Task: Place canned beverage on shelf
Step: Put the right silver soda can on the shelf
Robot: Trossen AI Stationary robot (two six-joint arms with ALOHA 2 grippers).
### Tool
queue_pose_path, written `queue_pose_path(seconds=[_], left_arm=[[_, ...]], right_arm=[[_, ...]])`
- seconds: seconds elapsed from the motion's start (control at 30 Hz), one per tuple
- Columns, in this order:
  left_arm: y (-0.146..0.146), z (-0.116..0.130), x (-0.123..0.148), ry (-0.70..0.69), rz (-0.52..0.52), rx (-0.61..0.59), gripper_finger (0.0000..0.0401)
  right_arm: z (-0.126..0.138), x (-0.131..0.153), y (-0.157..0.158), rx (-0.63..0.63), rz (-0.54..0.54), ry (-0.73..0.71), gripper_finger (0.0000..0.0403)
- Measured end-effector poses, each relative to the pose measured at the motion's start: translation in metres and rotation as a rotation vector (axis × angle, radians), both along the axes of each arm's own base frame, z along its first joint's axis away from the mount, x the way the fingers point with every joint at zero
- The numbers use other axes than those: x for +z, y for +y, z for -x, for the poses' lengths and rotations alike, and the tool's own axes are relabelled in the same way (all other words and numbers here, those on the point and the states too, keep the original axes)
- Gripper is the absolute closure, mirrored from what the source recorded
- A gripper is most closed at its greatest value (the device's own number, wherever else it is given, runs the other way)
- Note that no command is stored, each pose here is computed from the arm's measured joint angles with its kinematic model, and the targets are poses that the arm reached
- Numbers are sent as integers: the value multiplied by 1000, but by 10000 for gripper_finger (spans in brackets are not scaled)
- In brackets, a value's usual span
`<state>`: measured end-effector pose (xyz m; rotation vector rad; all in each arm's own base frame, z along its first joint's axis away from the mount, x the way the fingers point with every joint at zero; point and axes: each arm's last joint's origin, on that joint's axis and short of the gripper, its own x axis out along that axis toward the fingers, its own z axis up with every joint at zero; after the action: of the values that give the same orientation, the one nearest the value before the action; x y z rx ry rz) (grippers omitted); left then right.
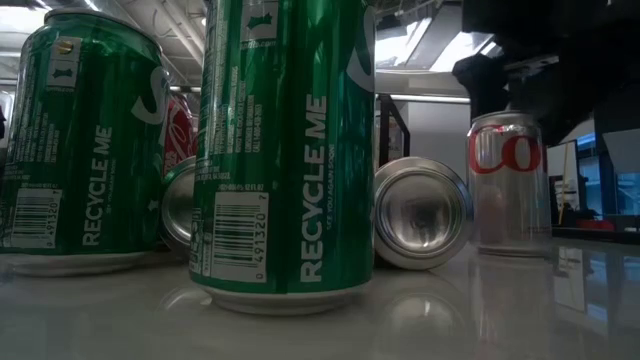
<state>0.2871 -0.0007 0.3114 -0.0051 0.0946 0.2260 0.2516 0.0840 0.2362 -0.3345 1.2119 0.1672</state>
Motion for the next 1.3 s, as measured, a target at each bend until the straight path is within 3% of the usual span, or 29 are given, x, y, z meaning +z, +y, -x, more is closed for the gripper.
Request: queue_pose_path(seconds=[0.17,0.63,1.3], left_arm=[[0,0,0,0,0,0,114],[0,0,0,1,0,0,113],[0,0,-1,12,-1,0,113]], right_arm=[[-1,0,0,60,18,-8,6],[-6,3,2,55,-2,-68,6],[-15,-18,6,63,0,23,6]])
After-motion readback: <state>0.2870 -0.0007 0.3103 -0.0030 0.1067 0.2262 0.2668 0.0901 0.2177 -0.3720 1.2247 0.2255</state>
